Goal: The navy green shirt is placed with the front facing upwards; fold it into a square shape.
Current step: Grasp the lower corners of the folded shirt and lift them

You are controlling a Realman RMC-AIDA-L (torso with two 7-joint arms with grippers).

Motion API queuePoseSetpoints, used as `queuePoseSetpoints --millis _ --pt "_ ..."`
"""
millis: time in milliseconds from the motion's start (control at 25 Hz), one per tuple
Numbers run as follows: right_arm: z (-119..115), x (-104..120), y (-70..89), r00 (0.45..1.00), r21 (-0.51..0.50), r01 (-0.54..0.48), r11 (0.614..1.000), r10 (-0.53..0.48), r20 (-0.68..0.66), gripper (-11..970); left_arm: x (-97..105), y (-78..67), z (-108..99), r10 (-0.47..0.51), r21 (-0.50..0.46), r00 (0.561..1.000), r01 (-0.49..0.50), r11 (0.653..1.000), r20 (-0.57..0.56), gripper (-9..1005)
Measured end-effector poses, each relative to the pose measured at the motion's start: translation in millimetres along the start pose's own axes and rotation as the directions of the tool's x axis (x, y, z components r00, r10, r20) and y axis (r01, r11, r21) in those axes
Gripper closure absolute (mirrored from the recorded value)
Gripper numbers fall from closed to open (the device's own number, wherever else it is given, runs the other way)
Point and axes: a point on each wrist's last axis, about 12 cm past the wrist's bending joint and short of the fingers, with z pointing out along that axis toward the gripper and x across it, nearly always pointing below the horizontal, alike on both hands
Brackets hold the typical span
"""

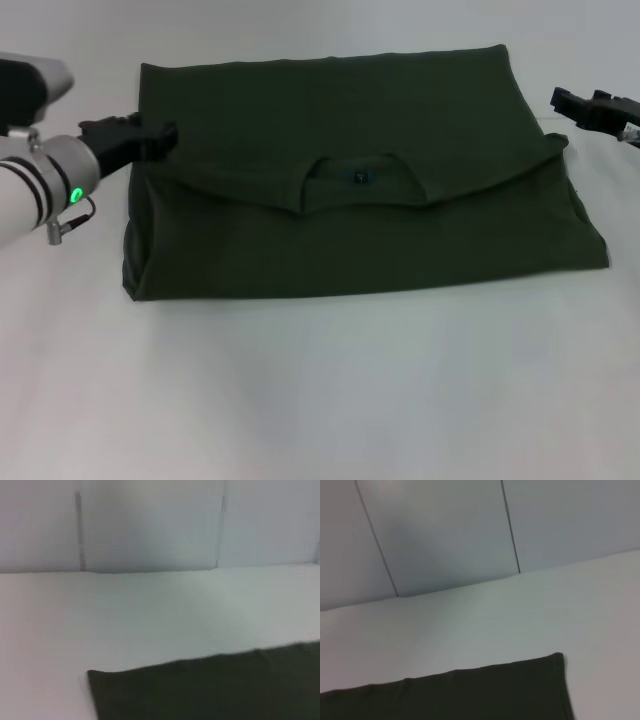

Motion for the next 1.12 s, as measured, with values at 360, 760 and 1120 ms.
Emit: queuePoseSetpoints --millis 360,760,1120 --pt "-15.3 -3.3 -3.8 1.0 -0.094 -0.028 0.995 0.029 0.005 191 -1.7 31.5 -18.2 -0.222 -0.01 0.974 0.223 0.975 0.036 231" --pt "-48.7 15.8 5.9 0.998 -0.287 0.036 0.957 -0.047 -0.033 193 4.9 46.3 -72.3 -0.305 0.261 0.952 0.294 0.92 0.003 173" --pt "-72.5 34.0 7.0 0.999 -0.391 0.018 0.92 -0.029 -0.024 195 17.7 59.2 -112.0 -0.186 0.319 0.967 0.234 0.919 -0.173 167"
